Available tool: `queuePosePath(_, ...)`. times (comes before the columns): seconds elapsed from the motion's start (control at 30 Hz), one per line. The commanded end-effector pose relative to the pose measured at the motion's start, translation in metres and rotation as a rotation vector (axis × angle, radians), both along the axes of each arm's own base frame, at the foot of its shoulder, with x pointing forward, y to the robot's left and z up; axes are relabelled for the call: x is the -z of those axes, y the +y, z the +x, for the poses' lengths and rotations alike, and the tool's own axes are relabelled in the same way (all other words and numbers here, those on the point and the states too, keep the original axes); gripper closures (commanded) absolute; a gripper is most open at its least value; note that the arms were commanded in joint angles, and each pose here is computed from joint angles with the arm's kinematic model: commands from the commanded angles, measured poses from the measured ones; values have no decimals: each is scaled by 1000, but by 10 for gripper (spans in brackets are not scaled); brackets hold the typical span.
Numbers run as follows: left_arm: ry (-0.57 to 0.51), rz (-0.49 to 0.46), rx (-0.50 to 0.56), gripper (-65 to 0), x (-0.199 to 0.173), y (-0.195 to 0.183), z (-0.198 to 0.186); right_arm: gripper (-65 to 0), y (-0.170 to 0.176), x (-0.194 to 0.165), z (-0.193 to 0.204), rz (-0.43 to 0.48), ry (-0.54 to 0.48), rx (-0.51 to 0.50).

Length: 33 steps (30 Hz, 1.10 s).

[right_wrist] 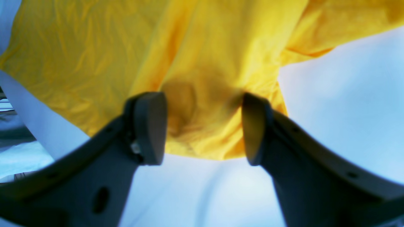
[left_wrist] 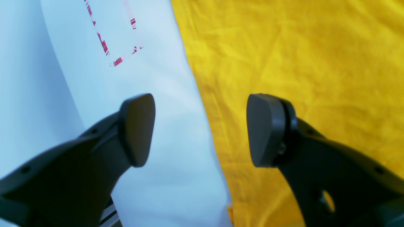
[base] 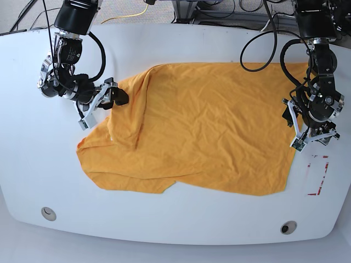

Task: Layout the t-shirt on the table in an organized manner, then fold the t-shirt properly
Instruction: 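Push the right gripper into the shirt corner near it, bunching fabric, then drag the right gripper across the shirt toward the left gripper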

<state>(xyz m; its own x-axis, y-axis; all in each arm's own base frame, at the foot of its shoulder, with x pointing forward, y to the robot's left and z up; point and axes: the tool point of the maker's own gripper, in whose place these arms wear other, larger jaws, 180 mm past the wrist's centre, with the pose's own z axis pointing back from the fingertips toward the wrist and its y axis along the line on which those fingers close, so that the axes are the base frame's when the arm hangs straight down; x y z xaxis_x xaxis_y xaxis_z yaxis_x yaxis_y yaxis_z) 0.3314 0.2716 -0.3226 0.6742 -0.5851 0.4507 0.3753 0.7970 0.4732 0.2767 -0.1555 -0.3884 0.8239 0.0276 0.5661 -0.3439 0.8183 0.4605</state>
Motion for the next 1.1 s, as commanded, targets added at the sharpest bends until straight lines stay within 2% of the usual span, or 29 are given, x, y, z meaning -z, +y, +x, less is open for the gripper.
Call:
queuePosePath(0.0, -49, 13, 5, -428, -15, 3, 8, -198, -2, -13, 10, 10, -54, 2)
queuePosePath(0.1, -49, 13, 5, -428, -15, 3, 8, -29, -2, -13, 9, 10, -51, 1)
queuePosePath(0.13, -49, 13, 5, -428, -15, 3, 8, 0, -2, -13, 9, 10, -51, 1)
queuePosePath(0.33, -49, 16, 5, -428, -16, 4, 8, 0, -7, -16, 2, -27, -45, -11)
queuePosePath(0.57, -49, 16, 5, -428, -16, 4, 8, 0, -19, -62, 4, -132, -176, -12)
queuePosePath(0.73, -49, 16, 5, -428, -16, 4, 8, 0, -8, -104, 21, -89, -319, -15)
queuePosePath(1.07, -48, 19, 6, -428, -16, 5, 8, 0, -10, -138, 48, -103, -419, -16)
